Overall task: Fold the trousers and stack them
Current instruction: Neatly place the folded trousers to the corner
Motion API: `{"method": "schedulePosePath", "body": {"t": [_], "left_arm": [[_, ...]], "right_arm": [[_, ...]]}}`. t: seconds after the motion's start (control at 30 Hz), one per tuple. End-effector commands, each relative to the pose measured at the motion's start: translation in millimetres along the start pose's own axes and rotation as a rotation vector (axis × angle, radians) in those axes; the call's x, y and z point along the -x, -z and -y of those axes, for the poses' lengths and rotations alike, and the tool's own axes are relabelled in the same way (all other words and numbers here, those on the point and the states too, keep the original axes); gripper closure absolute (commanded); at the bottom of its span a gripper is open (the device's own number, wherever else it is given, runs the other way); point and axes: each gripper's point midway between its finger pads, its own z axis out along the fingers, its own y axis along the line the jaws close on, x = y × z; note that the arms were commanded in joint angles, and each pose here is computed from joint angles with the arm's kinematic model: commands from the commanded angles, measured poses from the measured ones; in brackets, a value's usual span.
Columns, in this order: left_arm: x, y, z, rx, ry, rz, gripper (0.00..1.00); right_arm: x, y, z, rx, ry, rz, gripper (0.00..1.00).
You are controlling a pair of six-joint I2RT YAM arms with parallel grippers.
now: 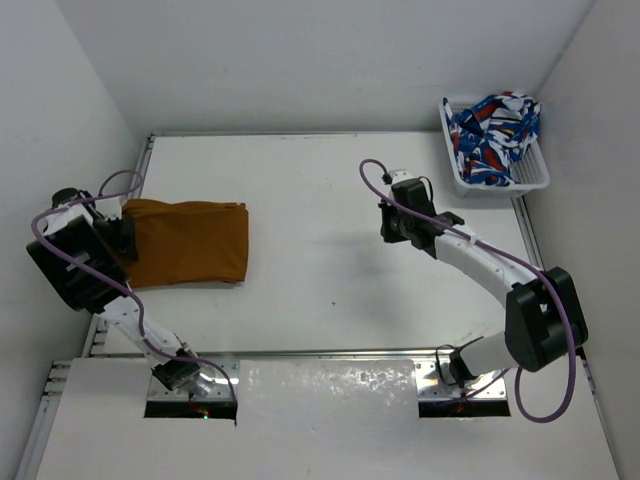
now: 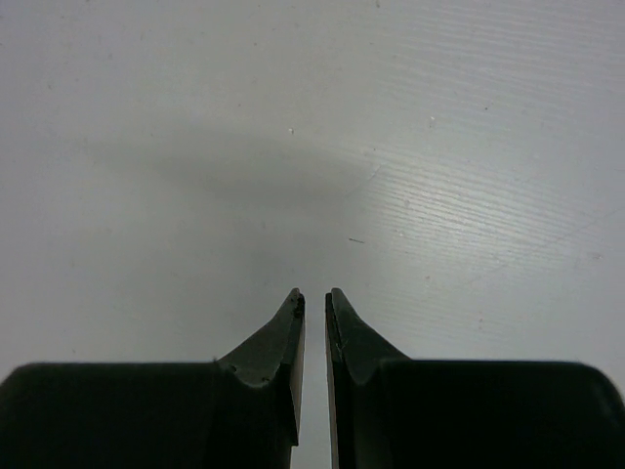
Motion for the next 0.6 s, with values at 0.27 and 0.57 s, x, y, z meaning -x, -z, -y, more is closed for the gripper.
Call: {"method": "schedulePosePath", "body": {"t": [0.27, 0.57], "left_arm": [[51.7, 72.6, 12.4, 0.026, -0.017, 0.184, 0.00], [44.4, 111.1, 21.9, 0.107, -0.027, 0.271, 0.00]], "right_arm": [[35.1, 23.8, 34.6, -0.086, -0.040, 0.094, 0.04], [20.3, 35.3, 66.8, -0.184, -0.104, 0.083, 0.01]]}}
